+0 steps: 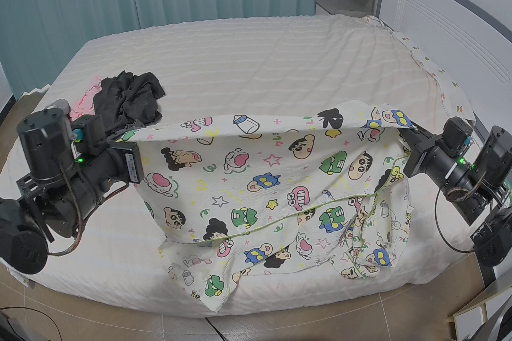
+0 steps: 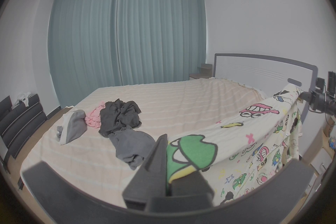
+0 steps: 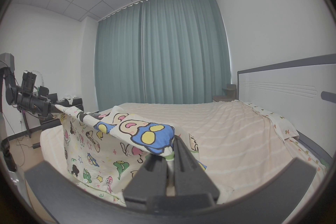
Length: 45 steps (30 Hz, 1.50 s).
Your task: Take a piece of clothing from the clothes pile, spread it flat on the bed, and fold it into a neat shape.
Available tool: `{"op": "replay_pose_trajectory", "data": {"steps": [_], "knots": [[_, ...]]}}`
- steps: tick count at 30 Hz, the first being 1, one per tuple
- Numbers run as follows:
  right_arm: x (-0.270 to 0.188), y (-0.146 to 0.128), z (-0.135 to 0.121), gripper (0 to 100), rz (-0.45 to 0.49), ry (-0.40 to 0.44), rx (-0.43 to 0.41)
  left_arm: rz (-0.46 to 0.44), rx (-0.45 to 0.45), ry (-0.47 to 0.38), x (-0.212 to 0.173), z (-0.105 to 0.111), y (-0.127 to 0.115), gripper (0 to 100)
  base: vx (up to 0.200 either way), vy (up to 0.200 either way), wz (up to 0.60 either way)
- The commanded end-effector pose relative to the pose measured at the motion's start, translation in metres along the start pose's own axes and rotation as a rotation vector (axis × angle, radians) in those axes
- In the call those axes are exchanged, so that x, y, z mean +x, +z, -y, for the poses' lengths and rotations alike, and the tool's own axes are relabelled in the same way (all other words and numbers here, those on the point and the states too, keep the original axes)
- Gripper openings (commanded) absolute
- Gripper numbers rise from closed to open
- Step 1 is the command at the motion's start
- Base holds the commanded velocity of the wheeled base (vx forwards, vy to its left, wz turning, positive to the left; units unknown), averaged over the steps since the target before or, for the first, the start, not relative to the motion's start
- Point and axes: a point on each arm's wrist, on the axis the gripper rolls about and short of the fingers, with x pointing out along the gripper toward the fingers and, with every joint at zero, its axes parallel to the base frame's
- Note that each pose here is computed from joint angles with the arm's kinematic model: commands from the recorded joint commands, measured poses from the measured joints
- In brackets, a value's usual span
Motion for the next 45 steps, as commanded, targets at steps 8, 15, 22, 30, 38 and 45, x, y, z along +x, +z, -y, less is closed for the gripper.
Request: {"op": "replay_pose_trajectory", "data": {"steps": [8,15,22,30,38,45], "knots": [[0.053,-0.068,0.034,0,-0.125,-0.056,-0.003,-0.135,0.029,0.023,0.090,0.031,-0.045,0,0.100,0.000,0.00],[0.086,-0.093,0.048,0,-0.126,-0.066,0.072,-0.124,0.006,0.058,0.138,0.042,-0.063,0,0.000,0.000,0.00],[0.107,-0.125,0.063,0,-0.146,-0.102,0.102,-0.050,-0.028,0.111,0.184,0.044,-0.077,0,0.000,0.000,0.00],[0.122,-0.146,0.068,100,-0.210,-0.092,0.140,-0.005,-0.041,0.175,0.239,0.037,-0.104,100,0.000,0.000,0.00],[0.125,-0.128,0.094,100,-0.240,-0.145,0.501,0.121,-0.033,0.361,0.300,-0.016,-0.114,100,0.000,0.000,0.00],[0.095,-0.114,0.138,100,-0.209,-0.352,0.581,0.164,-0.051,0.420,0.309,-0.047,-0.093,100,0.000,0.000,0.00]]}}
